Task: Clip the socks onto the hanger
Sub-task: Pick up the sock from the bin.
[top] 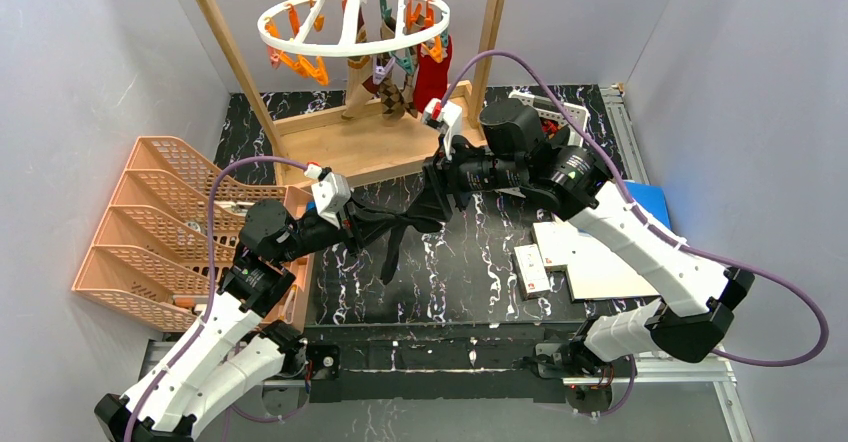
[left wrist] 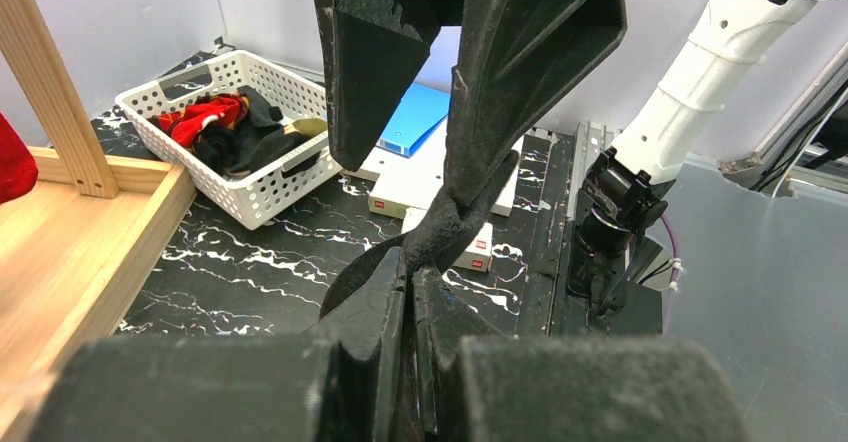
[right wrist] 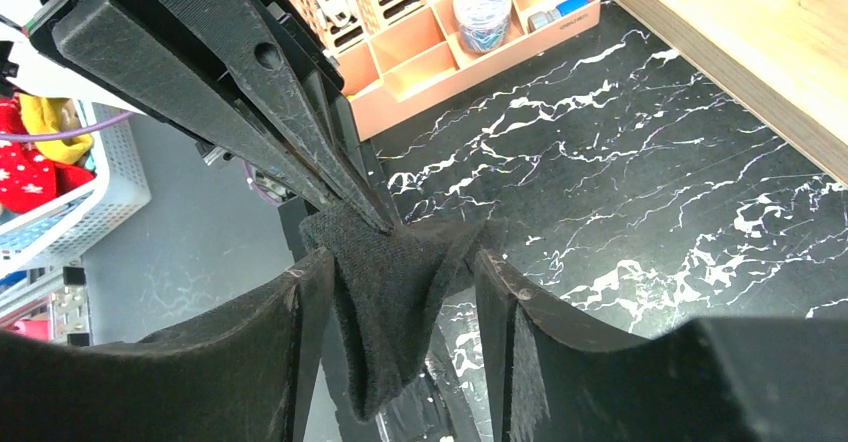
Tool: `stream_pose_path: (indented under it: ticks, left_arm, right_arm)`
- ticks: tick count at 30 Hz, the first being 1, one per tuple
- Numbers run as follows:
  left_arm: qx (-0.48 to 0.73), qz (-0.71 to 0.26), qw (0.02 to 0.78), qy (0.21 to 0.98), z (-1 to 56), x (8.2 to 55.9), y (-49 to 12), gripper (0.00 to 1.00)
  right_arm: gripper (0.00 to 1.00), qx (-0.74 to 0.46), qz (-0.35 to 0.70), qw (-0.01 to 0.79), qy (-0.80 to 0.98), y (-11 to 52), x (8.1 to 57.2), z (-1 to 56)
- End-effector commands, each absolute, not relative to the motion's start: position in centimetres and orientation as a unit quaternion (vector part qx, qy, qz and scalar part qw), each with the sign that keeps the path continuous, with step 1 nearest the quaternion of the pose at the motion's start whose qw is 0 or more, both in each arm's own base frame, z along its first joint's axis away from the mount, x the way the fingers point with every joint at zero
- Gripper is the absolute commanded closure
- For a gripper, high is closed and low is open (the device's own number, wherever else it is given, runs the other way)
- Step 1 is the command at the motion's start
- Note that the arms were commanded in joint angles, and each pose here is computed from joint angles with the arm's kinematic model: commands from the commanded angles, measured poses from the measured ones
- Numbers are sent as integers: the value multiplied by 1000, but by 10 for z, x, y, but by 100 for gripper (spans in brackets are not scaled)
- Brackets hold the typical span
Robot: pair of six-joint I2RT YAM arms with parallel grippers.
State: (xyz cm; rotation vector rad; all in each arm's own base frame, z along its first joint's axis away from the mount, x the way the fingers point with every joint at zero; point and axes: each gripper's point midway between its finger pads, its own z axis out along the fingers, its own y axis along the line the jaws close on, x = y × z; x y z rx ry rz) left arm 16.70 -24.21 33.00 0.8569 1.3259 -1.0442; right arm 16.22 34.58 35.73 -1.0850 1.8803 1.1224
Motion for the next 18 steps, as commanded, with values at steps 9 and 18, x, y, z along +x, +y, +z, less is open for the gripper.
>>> stream_pose_path:
  ticks: [9,18]
  left_arm:
    - [363,-446,610,544,357,162,-238,100]
    - [361,-447,611,545,358,163,-238,100]
  right_arm:
    - [40,-433,421,332,725,342,156,355]
    - [45,-398,374,347,762,330,170,344]
